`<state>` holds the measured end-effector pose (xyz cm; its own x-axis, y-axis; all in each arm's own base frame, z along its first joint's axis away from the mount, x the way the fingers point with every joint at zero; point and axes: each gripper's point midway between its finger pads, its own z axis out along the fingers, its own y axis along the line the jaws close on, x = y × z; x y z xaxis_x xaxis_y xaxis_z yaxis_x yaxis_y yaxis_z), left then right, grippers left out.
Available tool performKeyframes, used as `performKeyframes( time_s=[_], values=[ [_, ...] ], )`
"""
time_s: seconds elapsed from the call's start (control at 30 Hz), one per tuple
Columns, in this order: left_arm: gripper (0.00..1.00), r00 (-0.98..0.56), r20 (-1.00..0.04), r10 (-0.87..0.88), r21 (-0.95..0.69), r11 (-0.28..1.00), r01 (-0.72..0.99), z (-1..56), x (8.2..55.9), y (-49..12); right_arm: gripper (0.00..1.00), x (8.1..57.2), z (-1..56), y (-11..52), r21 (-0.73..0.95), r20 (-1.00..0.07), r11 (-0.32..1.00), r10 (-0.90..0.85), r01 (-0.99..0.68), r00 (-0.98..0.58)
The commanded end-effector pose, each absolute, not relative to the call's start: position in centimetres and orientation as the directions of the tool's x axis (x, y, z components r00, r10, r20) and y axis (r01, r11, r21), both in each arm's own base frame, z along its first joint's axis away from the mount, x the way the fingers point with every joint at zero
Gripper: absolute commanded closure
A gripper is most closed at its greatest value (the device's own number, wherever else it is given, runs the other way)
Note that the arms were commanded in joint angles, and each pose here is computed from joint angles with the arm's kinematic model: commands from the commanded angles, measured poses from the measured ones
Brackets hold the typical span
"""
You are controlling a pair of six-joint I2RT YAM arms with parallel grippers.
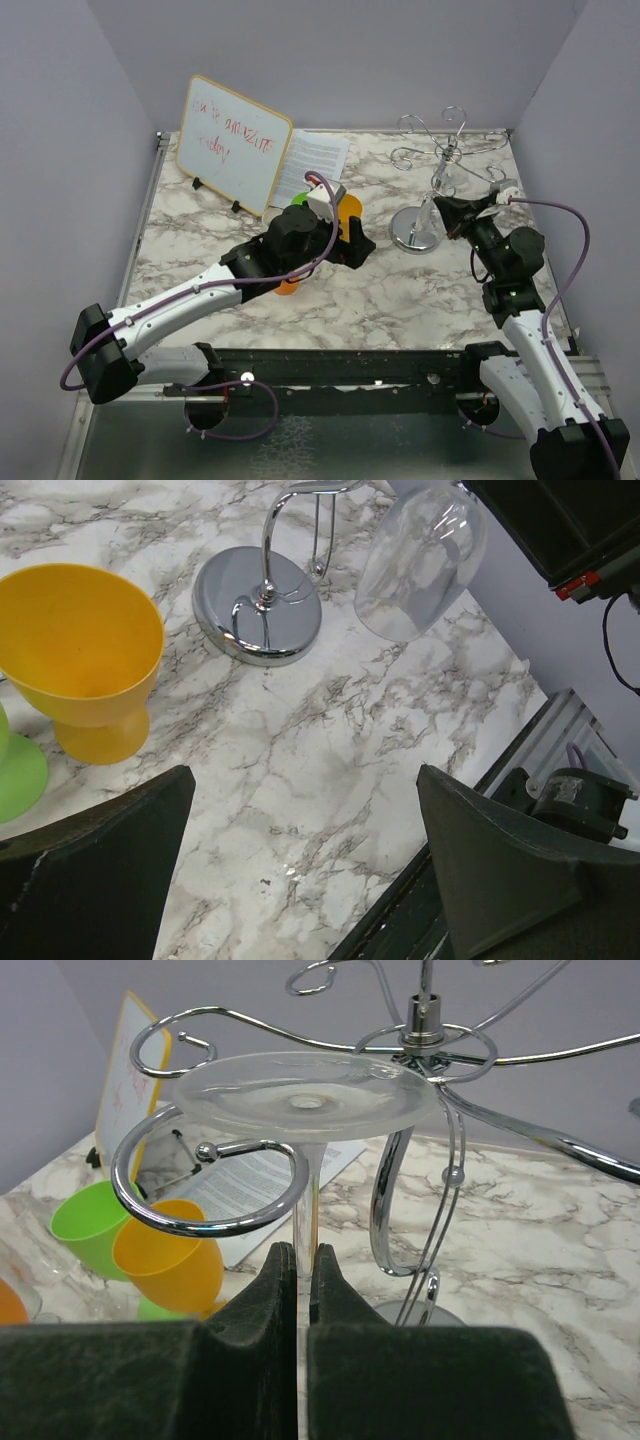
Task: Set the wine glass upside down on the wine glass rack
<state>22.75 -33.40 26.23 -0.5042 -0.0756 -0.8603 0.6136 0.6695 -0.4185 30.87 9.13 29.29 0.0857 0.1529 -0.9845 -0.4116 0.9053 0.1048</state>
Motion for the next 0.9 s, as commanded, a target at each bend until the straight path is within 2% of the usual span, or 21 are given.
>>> performKeyframes(
  time_s=[0.0,0.23,0.47,0.87],
  values=[
    [0.07,-0.503,-0.86,-0.089,-0.43,0.657,0.619,27.3,23.0,-33.8,0.99,29.6,33.1,11.1,0.053,-0.969,0.846,0.173,-0.53,0.178],
    [0.07,-0.502,-0.86,-0.091,-0.429,0.661,0.615,27.3,23.1,-33.7,1.0,28.4,32.7,12.9,0.043,-0.974,0.777,0.172,-0.628,0.146],
    [0.07,-0.503,-0.859,-0.093,-0.428,0.669,0.608,27.2,23.2,-33.4,0.99,27.5,33.1,12.7,0.048,-0.969,0.779,0.187,-0.625,0.159],
    [0.07,-0.503,-0.859,-0.095,-0.426,0.678,0.599,27.1,23.4,-33.1,0.99,27.9,32.6,9.2,0.124,-0.956,0.89,0.225,-0.439,0.188]
  ],
)
